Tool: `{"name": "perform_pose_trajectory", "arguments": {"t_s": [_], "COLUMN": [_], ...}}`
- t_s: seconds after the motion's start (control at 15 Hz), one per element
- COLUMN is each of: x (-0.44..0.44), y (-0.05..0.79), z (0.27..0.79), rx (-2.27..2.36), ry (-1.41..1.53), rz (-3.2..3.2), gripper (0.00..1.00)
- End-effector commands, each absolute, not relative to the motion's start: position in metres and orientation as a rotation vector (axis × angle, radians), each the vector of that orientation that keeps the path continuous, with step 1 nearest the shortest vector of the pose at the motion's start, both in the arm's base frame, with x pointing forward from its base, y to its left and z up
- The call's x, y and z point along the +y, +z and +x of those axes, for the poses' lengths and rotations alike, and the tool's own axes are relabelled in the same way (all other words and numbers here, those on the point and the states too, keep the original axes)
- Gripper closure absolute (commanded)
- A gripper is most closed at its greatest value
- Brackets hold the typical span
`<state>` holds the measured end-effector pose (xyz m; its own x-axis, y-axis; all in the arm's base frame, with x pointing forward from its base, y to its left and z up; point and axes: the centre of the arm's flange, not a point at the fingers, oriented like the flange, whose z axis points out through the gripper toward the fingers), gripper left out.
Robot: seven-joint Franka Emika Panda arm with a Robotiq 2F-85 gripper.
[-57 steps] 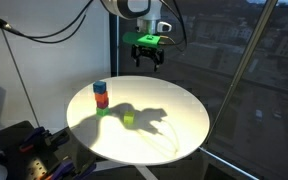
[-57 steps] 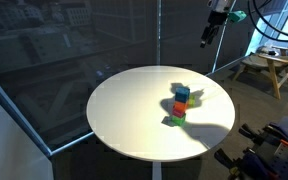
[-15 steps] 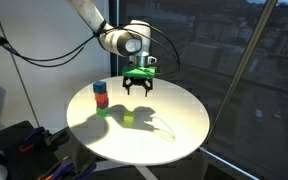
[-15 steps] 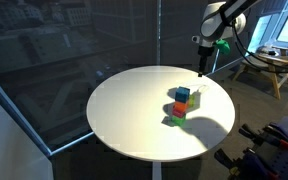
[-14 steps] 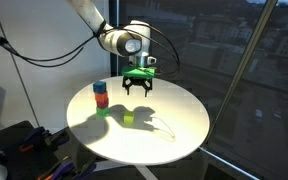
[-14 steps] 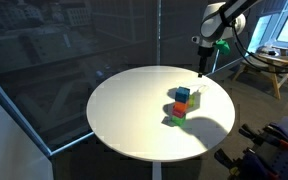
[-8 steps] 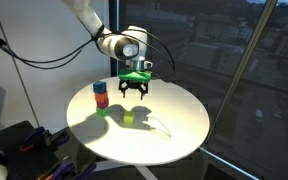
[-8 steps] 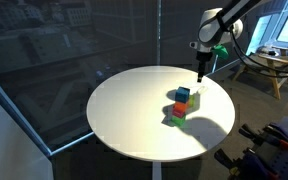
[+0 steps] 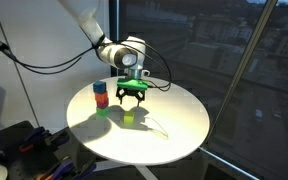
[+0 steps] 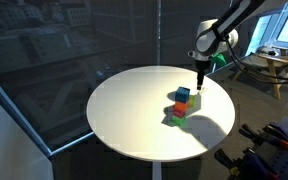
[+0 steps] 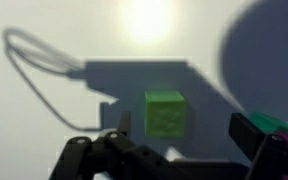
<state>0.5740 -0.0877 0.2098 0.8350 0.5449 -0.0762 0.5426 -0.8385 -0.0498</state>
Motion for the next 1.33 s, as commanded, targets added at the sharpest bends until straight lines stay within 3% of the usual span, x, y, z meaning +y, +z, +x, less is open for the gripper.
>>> {"name": "perform_pose_trajectory", "arguments": {"t_s": [0.0, 1.27], "x": [-0.078, -0.072], "y": [0.193, 0.144], "z": [0.576, 0.596], "rx": [-0.91, -0.896], "ry": [0.137, 0.06], "rz": [-3.011, -3.029], "gripper": [0.0, 0.0]}}
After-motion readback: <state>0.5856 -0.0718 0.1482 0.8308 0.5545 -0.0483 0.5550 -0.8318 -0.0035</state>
